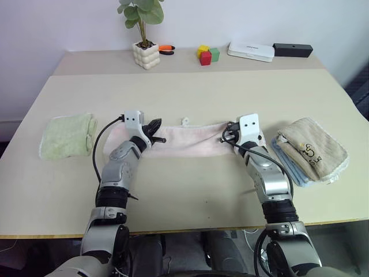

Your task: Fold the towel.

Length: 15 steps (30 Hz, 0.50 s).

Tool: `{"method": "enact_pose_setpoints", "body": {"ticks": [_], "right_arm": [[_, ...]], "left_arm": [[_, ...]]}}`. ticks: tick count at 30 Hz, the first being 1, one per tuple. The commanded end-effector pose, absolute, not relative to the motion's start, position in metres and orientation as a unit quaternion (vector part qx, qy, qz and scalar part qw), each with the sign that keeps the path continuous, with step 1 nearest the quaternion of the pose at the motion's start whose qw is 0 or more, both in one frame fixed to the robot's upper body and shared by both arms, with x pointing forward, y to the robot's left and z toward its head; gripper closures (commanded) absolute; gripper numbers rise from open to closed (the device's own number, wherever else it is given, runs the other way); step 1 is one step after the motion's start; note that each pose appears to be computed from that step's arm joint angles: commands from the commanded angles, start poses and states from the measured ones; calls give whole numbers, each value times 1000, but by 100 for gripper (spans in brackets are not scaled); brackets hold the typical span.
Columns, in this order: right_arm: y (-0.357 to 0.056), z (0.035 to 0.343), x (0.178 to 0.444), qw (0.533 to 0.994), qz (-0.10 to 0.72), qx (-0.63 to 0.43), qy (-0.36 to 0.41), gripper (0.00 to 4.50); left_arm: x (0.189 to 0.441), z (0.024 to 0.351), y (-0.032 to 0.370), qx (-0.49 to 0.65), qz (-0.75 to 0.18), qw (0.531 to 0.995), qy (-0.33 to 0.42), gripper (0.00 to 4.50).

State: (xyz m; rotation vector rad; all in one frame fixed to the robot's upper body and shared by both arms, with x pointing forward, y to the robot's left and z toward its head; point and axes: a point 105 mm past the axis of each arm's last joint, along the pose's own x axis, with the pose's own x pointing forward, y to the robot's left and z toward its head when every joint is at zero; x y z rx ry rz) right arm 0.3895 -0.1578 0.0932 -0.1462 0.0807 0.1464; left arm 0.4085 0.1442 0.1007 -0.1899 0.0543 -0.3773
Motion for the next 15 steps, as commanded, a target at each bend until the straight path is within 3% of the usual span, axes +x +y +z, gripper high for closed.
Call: {"method": "enact_pose_setpoints", "body": {"ticks": [1, 8, 11, 15], "right_arm": [[-190, 85, 387, 993, 24, -103, 55, 449], [-212, 97, 385, 991, 2, -131, 41, 449], [-193, 117, 386, 996, 56, -76, 5, 449], [-180, 147, 381, 993, 105, -29, -35, 281]], "left_arm": [[414, 99, 184, -63, -127, 990, 24, 450], [416, 114, 219, -50, -91, 995, -2, 450], [415, 119, 217, -58, -111, 992, -10, 450], [412, 142, 209, -57, -152, 985, -51, 283]]}}
